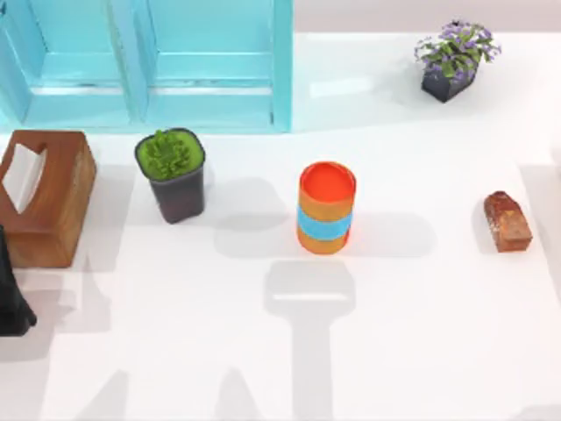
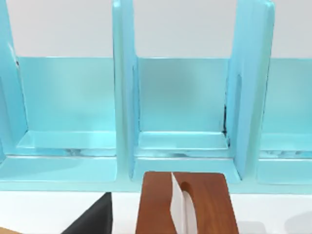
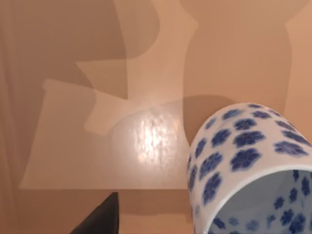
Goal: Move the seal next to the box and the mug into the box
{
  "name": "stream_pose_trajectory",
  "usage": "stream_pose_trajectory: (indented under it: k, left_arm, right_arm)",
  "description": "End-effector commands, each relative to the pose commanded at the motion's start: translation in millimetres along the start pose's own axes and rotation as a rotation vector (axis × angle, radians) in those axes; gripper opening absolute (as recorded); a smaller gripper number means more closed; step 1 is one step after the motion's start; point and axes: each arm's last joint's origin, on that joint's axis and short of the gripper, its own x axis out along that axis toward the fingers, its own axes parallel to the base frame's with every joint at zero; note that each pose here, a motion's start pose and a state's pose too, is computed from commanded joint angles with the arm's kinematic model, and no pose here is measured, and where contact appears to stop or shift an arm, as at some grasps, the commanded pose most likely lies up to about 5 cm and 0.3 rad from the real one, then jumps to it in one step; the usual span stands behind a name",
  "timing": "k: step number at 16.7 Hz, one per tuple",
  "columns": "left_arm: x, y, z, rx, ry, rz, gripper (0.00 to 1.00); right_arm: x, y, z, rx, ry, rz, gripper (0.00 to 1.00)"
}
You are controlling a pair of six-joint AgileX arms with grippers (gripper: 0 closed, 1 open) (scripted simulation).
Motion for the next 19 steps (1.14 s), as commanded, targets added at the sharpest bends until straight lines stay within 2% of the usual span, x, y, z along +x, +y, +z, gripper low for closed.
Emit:
stream_pose_trajectory:
  k: [5, 11, 15, 19]
  left_arm:
    - [0.0, 0.0, 0.0, 0.0, 0.0, 0.0, 1.0]
    - [0.0, 0.0, 0.0, 0.0, 0.0, 0.0, 1.0]
    - [0.0, 0.0, 0.0, 0.0, 0.0, 0.0, 1.0]
    - [0.0, 0.0, 0.0, 0.0, 0.0, 0.0, 1.0]
  right_arm:
    - [-7.8, -0.3, 1.0, 0.017, -0.016, -0.005, 1.0]
    - [-60.7, -1.9, 2.3, 0.07, -0.071, -0.023, 1.0]
    - [-88.7, -1.9, 1.1, 0.035, -0.033, -0.009, 1.0]
    - [-100.2, -0.3, 0.9, 0.001, -0.001, 0.0, 1.0]
